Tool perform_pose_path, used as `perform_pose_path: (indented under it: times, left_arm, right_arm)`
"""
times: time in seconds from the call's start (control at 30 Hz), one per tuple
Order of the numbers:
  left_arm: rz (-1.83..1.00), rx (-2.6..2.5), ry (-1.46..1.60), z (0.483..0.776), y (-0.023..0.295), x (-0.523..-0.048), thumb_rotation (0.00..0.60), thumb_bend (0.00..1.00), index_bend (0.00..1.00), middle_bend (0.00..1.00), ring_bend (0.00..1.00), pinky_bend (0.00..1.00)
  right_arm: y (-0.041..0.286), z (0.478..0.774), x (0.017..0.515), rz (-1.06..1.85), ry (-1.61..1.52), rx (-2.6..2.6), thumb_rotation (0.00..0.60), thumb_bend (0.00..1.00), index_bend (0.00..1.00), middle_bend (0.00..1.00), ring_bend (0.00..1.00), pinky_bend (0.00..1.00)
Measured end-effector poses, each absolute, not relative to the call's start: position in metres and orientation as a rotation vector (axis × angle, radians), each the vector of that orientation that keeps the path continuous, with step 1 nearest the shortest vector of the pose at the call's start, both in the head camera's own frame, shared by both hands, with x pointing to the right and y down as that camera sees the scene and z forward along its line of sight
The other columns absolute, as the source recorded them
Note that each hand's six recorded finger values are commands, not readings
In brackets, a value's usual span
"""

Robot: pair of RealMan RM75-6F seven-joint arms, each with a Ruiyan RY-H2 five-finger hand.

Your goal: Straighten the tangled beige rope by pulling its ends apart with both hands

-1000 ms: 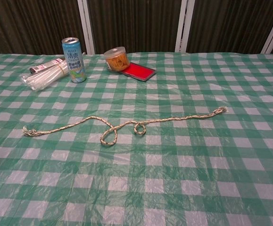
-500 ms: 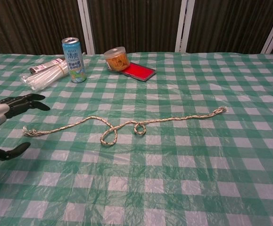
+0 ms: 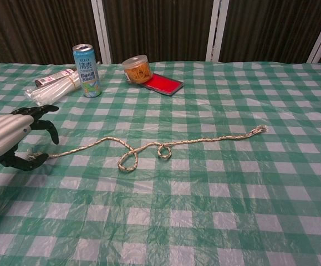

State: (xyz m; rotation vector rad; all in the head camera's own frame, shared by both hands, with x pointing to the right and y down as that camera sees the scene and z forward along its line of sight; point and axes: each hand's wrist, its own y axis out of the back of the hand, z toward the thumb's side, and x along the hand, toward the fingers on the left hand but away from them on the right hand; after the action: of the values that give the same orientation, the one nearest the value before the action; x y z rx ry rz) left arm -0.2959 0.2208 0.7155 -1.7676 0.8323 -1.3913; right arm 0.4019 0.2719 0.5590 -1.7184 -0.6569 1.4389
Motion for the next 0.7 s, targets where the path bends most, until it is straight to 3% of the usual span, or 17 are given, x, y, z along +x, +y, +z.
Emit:
perform_pose_path:
  times: [0.7]
  left_arm:
    - [-1.477,-1.685,0.751,0.745,0.219,-0.301,0.6,0.42,0.49,0.02,0.0,0.04]
  right_arm:
    - [0.27,0.569,0.403,1.475,-0.627,-1.717,0.6,0.41,0.0,0.0,0.0,0.0]
